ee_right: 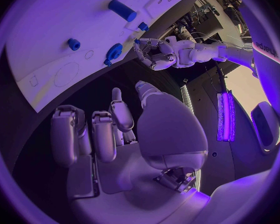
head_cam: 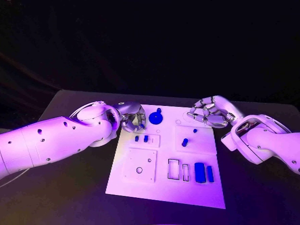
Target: Assemble the parts on the task board
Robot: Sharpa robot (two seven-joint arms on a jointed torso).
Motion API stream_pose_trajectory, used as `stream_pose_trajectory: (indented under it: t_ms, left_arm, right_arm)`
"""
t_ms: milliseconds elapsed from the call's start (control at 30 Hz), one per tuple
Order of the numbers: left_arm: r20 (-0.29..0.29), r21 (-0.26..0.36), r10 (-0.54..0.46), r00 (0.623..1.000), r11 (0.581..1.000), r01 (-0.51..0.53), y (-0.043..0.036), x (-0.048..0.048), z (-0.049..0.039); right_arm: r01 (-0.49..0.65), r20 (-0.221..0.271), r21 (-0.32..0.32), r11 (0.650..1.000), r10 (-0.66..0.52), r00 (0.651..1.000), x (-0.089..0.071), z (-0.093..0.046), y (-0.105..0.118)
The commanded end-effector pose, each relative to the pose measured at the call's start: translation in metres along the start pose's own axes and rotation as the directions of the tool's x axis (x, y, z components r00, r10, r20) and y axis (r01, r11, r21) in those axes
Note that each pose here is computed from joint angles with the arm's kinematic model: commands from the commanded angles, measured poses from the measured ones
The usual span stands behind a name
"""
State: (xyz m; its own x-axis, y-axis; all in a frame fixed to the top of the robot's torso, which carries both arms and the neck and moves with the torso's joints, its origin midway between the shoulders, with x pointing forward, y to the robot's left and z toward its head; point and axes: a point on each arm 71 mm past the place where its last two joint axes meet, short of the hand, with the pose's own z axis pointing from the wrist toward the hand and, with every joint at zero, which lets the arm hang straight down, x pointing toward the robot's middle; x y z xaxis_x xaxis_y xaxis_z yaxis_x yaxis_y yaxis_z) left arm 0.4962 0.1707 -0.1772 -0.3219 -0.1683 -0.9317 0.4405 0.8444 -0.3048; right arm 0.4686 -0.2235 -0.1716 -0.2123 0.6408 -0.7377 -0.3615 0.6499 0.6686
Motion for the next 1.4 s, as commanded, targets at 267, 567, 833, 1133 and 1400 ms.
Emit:
stream_pose_trajectory:
  t_ms: [267,567,833,1133,1400]
  left_arm:
    - [-0.025,0.017,-0.013,1.000,1.000,0.014,-0.0053,0.0044,0.0032]
    - [-0.067,-0.006,-0.006,0.998,1.000,0.006,-0.0040,0.0078,0.0048]
    - [-0.100,-0.030,0.001,0.995,1.000,-0.004,-0.0011,0.0101,0.0058]
    - [-0.088,-0.010,-0.007,0.996,1.000,0.006,-0.0047,0.0105,0.0083]
    - [-0.061,0.019,-0.025,0.998,0.999,0.026,-0.0100,0.0107,0.0102]
  right_arm:
    - [0.001,-0.004,-0.012,1.000,-0.001,1.000,0.0013,0.0001,0.0013]
    - [0.001,-0.005,-0.011,1.000,-0.001,1.000,0.0012,0.0000,0.0012]
    - [0.001,-0.005,-0.011,1.000,-0.001,1.000,0.0011,-0.0001,0.0010]
    - [0.001,-0.005,-0.012,1.000,-0.001,1.000,0.0012,-0.0001,0.0011]
    - [0.003,-0.005,-0.013,1.000,-0.003,1.000,0.0016,-0.0004,0.0008]
